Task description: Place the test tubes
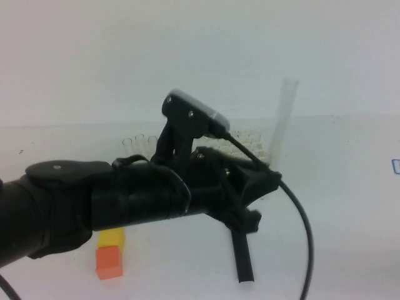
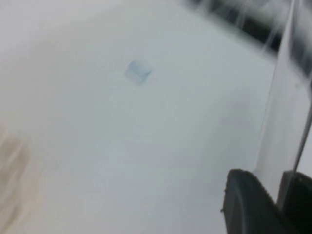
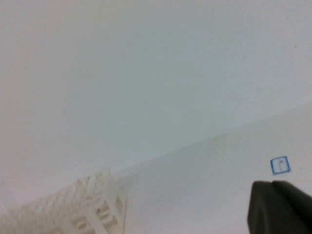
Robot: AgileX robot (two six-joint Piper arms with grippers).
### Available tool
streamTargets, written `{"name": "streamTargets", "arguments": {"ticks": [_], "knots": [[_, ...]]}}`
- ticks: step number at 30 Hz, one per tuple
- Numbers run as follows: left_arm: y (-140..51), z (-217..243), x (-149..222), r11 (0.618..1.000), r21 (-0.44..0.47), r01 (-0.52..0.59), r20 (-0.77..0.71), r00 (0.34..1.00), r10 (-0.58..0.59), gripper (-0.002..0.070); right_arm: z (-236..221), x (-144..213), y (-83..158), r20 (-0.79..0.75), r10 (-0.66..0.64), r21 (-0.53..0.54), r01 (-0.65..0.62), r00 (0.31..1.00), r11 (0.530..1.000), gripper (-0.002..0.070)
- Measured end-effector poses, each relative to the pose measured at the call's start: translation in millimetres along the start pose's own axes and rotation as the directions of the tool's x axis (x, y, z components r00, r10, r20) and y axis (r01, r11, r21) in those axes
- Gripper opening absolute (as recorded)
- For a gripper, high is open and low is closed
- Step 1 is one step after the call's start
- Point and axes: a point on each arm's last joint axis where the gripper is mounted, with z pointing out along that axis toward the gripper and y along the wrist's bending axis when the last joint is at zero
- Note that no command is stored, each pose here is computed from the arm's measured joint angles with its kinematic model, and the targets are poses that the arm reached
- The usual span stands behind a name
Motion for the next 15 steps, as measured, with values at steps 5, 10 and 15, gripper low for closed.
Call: {"name": "streamTargets", "arguments": {"ticks": [5, 10, 15], "knots": [[-6.2, -1.4, -4.2, 0.995, 0.06, -0.08, 0.038, 0.996, 0.078, 0.0111, -0.2, -6.4, -1.9, 0.071, 0.027, 0.019, -0.029, 0.997, 0.999, -0.0001], [-1.0, -1.2, -2.7, 0.997, 0.003, -0.081, 0.022, 0.996, 0.081, 0.0111, -0.3, -7.6, -2.4, 0.084, 0.01, 0.025, -0.012, 0.996, 1.0, -0.0001], [-6.9, -1.5, -3.7, 0.995, 0.068, -0.078, 0.038, 0.996, 0.076, 0.0111, -0.4, -7.9, -2.5, 0.088, 0.016, 0.026, -0.018, 0.996, 1.0, -0.0001]]}}
